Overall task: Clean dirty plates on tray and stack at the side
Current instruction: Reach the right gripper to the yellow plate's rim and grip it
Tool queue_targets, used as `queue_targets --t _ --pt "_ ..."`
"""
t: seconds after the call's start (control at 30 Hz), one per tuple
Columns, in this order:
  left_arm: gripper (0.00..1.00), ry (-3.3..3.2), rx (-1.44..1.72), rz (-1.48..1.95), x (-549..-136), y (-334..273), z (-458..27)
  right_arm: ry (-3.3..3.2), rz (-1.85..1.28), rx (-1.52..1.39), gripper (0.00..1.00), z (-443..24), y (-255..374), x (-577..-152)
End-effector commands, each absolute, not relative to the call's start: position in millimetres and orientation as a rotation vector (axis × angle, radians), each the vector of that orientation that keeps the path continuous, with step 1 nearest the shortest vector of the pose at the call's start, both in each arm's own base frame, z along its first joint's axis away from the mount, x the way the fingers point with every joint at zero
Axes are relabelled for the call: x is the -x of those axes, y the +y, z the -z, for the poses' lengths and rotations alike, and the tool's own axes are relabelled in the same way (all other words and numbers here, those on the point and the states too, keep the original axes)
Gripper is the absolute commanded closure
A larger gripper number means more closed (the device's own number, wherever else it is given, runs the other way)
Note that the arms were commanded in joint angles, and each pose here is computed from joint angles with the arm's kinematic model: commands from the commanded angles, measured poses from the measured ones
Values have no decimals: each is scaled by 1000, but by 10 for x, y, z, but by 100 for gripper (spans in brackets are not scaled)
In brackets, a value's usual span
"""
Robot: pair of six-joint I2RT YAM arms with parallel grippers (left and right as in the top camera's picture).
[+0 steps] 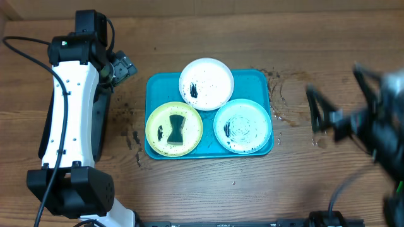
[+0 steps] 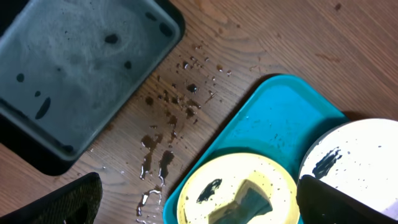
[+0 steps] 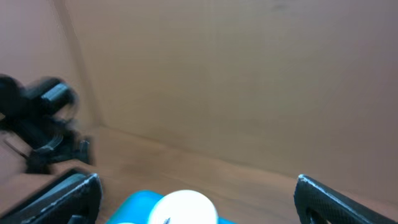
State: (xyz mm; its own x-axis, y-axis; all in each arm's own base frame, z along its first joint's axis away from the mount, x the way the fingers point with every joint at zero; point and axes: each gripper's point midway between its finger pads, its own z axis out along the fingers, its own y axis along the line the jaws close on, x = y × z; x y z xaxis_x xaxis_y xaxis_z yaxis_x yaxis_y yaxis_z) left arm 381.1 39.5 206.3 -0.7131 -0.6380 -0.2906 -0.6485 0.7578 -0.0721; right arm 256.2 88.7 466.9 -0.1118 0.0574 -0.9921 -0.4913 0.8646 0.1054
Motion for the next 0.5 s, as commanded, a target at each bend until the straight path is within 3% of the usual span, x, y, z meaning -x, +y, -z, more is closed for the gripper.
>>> queue_targets --t 0.0,0.17,0.23,0.33,0.47 --pt "0 2666 1017 -28 -3816 356 -2026 1644 -891 596 0 -4763 1438 -2612" --pt "0 2678 1014 14 -3819 301 -2021 1755 -1196 591 0 -4445 1702 -3111" --pt "0 2677 1014 14 -3822 302 -2022 2011 -1096 340 0 -3865 1761 -3571" --pt "0 2677 1015 14 -3820 302 -2021 2352 -841 148 0 -3088 1851 -3830" --pt "0 2678 1014 18 -3821 297 -2022 2551 -814 225 0 -2489 2374 -3897"
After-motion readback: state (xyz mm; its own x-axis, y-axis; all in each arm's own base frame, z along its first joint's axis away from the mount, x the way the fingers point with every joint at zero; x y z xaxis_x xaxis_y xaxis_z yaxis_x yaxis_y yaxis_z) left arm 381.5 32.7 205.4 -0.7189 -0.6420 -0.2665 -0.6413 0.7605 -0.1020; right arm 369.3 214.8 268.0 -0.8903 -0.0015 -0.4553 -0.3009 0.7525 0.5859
